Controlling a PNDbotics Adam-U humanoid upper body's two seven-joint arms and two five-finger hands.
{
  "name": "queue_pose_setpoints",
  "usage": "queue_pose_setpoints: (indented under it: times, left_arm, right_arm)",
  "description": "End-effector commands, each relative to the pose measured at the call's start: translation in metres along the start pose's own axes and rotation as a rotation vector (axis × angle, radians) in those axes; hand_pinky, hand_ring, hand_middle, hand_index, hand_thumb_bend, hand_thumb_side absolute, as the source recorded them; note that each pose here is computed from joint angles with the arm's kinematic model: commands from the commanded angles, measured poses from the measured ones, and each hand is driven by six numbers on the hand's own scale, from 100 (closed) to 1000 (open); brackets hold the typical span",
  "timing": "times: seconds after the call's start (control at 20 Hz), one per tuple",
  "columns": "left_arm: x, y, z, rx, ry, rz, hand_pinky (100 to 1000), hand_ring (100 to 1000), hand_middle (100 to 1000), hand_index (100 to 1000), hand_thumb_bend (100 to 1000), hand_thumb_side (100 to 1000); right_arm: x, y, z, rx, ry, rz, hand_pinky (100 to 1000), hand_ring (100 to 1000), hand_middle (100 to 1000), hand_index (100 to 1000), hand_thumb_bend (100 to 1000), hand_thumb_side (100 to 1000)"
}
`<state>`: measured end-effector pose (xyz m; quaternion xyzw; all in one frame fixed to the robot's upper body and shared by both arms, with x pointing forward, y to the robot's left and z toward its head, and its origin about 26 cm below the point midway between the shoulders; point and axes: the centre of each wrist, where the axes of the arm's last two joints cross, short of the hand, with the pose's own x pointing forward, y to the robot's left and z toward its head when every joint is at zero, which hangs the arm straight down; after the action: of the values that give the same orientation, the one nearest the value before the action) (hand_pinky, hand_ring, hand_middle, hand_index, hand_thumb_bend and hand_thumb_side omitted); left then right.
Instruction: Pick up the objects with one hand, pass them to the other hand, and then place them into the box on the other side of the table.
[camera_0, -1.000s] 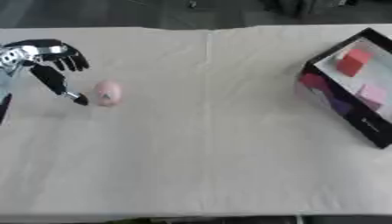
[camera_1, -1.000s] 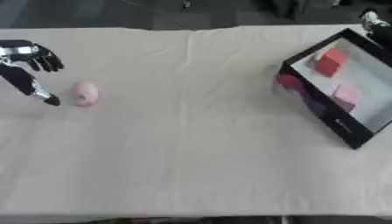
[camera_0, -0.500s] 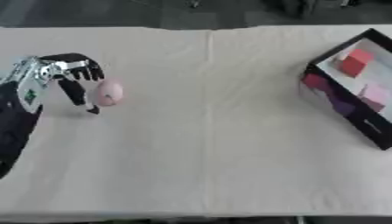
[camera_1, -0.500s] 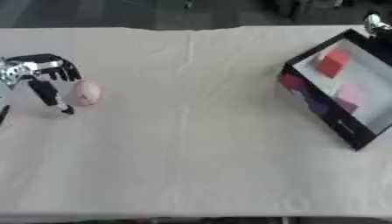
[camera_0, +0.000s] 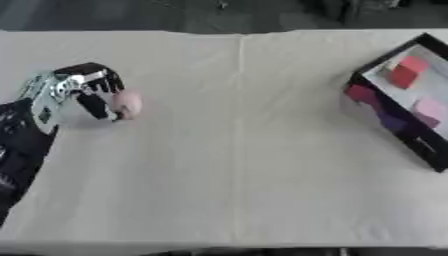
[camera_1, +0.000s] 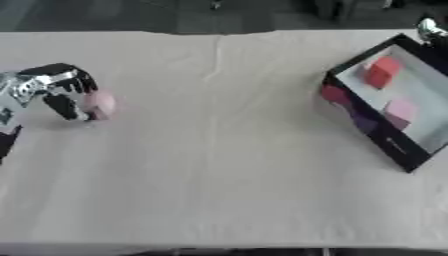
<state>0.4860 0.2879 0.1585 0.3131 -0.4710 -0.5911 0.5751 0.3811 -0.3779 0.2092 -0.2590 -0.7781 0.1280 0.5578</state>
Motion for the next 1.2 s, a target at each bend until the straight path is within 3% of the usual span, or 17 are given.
queue_pose_setpoints:
  times: [0.05, 0.2, 0.25, 0.35, 0.6, 0.85, 0.9, 1.05, 1.2]
  left_arm:
    - [-0.001, 0.010, 0.002, 0.026, 0.005, 0.013, 769, 721, 627, 709, 358, 100]
    - [-0.001, 0.006, 0.000, -0.001, 0.010, 0.007, 759, 698, 599, 635, 202, 100]
    - [-0.002, 0.006, 0.000, -0.004, 0.011, 0.006, 759, 698, 599, 635, 202, 100]
    - [-0.002, 0.006, 0.001, 0.008, 0.011, 0.006, 729, 647, 550, 525, 100, 100]
    - [-0.001, 0.013, 0.012, 0.100, -0.029, 0.034, 713, 593, 495, 484, 100, 100]
    - [0.002, 0.018, 0.018, 0.130, -0.045, 0.050, 713, 593, 495, 484, 100, 100]
    - [0.002, 0.022, 0.019, 0.140, -0.048, 0.052, 699, 530, 436, 478, 100, 100]
    - [0.000, 0.047, 0.034, 0.274, -0.115, 0.086, 699, 515, 418, 474, 100, 100]
    - [-0.004, 0.053, 0.048, 0.388, -0.192, 0.115, 693, 499, 401, 470, 100, 100]
  right_arm:
    - [0.008, -0.008, -0.003, -0.011, -0.023, 0.019, 1000, 1000, 971, 960, 100, 515]
    - [0.007, -0.008, -0.003, -0.014, -0.021, 0.014, 1000, 1000, 971, 959, 100, 517]
    - [0.007, -0.008, -0.003, -0.014, -0.022, 0.013, 1000, 1000, 971, 959, 100, 517]
    - [0.007, -0.008, -0.003, -0.013, -0.022, 0.013, 1000, 1000, 969, 958, 100, 515]
    - [0.008, -0.009, -0.002, -0.009, -0.028, 0.013, 1000, 1000, 968, 957, 100, 506]
    - [0.009, -0.009, -0.002, -0.009, -0.032, 0.012, 1000, 1000, 968, 957, 100, 506]
    - [0.011, -0.009, -0.002, -0.009, -0.039, 0.011, 1000, 1000, 966, 956, 100, 481]
    - [0.019, -0.011, -0.003, -0.008, -0.078, 0.002, 1000, 1000, 965, 956, 100, 471]
    - [0.025, -0.012, -0.002, -0.009, -0.101, -0.004, 1000, 1000, 973, 956, 100, 460]
